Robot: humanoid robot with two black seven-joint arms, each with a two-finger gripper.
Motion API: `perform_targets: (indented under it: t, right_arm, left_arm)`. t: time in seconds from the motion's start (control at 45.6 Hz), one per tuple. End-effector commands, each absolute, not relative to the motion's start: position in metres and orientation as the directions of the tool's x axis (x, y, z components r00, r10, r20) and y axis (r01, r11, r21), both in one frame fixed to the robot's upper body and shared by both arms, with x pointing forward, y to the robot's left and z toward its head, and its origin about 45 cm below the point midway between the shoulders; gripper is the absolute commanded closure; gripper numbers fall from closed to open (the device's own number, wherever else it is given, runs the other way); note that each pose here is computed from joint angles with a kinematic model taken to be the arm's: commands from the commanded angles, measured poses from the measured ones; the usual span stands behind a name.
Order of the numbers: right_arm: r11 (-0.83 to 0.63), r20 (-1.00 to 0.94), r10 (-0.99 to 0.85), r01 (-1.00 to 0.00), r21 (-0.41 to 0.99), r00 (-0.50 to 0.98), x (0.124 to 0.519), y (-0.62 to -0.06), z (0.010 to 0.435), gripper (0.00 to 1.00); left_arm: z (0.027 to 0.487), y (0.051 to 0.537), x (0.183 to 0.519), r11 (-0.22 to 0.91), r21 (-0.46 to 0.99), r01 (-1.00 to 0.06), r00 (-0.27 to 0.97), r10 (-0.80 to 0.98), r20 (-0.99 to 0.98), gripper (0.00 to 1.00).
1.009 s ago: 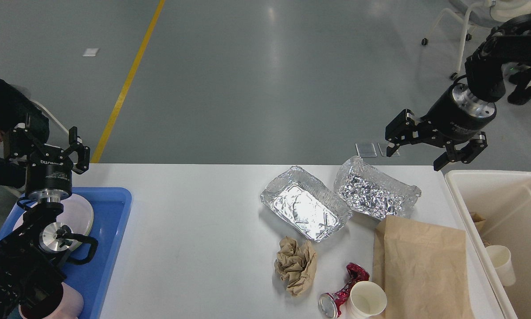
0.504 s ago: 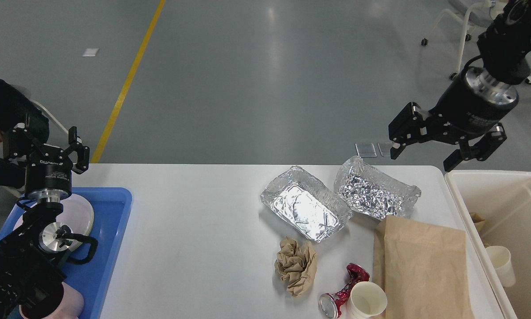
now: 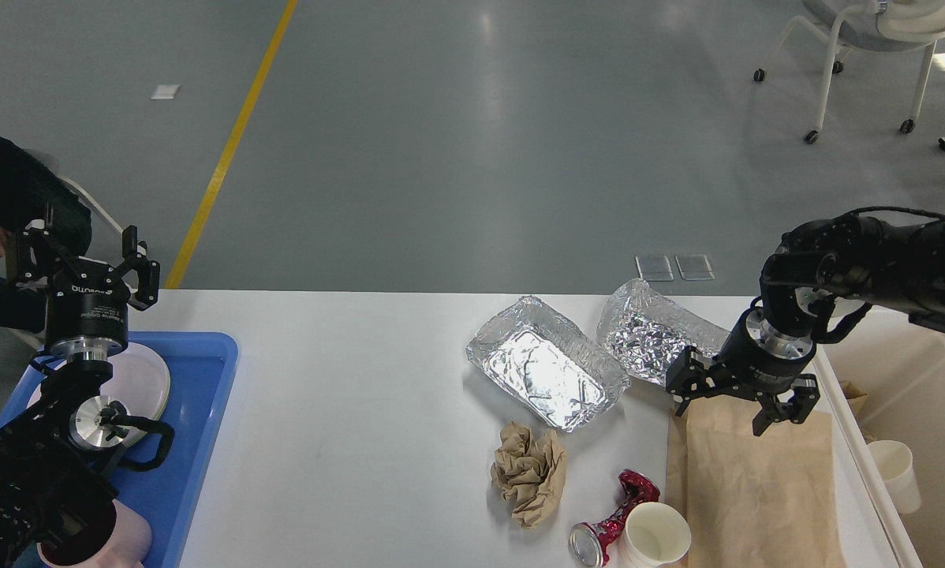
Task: Tidy desktop
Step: 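Lower the right gripper onto the brown paper bag and grasp it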
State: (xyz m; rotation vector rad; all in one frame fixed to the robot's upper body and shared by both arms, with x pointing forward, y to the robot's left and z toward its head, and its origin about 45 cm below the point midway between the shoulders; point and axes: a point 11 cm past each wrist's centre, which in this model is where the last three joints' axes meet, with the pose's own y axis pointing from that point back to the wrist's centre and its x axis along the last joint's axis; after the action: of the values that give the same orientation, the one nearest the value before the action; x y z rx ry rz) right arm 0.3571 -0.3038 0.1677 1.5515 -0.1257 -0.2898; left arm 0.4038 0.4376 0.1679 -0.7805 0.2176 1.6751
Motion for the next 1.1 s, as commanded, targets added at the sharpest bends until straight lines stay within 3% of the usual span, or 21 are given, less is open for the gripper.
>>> perform_targets:
  t: [0.0,0.724,0.877,1.075]
  right_arm:
    - [-0.024,-0.132,-0.251,0.130,0.991,0.959,0.348,-0.294,0.151,0.00]
    - [0.108,-0.083,-0.203,0.107,0.988,0.976,0.335,-0.294,0.084,0.00]
    - [0.154,-0.034,-0.166,0.060,0.986,0.986,0.335,-0.300,0.078,0.09]
    - [0.197,-0.006,-0.146,0.035,0.980,0.989,0.333,-0.311,0.072,0.10]
  left_arm:
    - [0.168,0.438,0.404,-0.268,-0.267,-0.926,-0.060,0.800,-0.598,0.03]
    - [0.168,0.438,0.404,-0.268,-0.267,-0.926,-0.060,0.800,-0.598,0.03]
    - [0.168,0.438,0.404,-0.268,-0.267,-0.926,-0.060,0.800,-0.598,0.03]
    - [0.168,0.438,0.404,-0.268,-0.267,-0.926,-0.060,0.800,-0.598,0.03]
